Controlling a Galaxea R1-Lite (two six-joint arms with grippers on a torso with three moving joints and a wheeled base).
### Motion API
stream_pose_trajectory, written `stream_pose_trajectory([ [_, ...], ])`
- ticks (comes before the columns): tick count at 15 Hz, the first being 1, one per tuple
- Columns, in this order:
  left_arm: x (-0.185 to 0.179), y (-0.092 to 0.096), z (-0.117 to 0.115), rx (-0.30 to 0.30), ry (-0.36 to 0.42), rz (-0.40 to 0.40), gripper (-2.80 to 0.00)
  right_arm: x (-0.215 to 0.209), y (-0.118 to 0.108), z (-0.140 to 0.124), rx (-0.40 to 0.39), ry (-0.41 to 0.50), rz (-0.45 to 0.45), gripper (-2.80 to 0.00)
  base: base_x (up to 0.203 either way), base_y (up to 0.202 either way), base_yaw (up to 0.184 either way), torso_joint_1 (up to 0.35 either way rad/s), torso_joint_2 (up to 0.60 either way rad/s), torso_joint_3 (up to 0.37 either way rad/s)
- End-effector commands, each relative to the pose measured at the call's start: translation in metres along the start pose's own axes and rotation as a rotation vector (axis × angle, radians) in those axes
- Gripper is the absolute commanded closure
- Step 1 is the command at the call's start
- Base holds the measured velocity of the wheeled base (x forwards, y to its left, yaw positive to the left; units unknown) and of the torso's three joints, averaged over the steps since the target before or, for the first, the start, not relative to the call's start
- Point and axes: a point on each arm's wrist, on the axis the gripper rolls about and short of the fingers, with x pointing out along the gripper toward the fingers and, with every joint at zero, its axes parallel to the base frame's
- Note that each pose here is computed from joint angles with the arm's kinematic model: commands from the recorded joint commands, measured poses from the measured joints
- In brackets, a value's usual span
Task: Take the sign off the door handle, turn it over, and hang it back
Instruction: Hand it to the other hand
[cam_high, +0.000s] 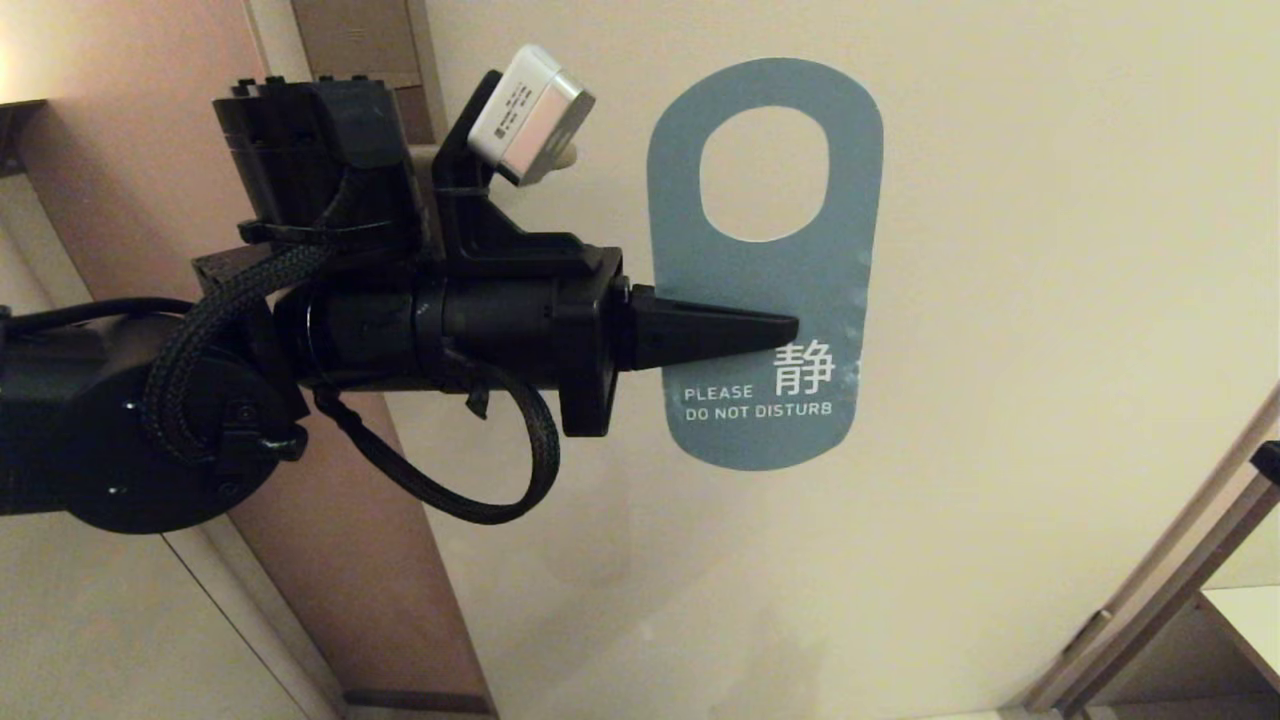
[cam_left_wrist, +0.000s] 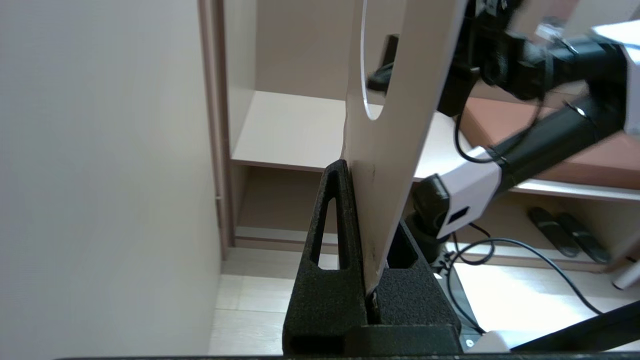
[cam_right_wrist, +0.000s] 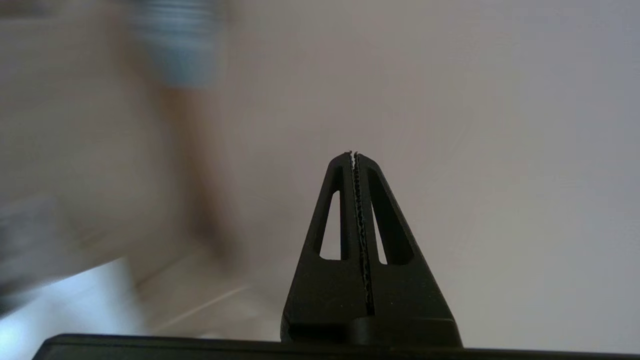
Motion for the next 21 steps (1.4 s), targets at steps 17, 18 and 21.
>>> stream_pose_trajectory([
  [17,0.023,0.005,-0.002,-0.002,0.008,-0.092,0.00,0.067,-0.010,-0.015,0.115,0.140,0.527,-2.80,0.000,0.000,0.000,0.000,0.00,0.000],
  [18,0.023,0.005,-0.001,-0.001,0.007,-0.092,0.00,0.068,-0.009,-0.016,0.116,0.143,0.530,-2.80,0.000,0.000,0.000,0.000,0.00,0.000],
  [21,0.023,0.004,-0.001,0.000,0.007,-0.093,0.00,0.075,-0.007,-0.019,0.127,0.163,0.564,-2.80,0.000,0.000,0.000,0.000,0.00,0.000],
])
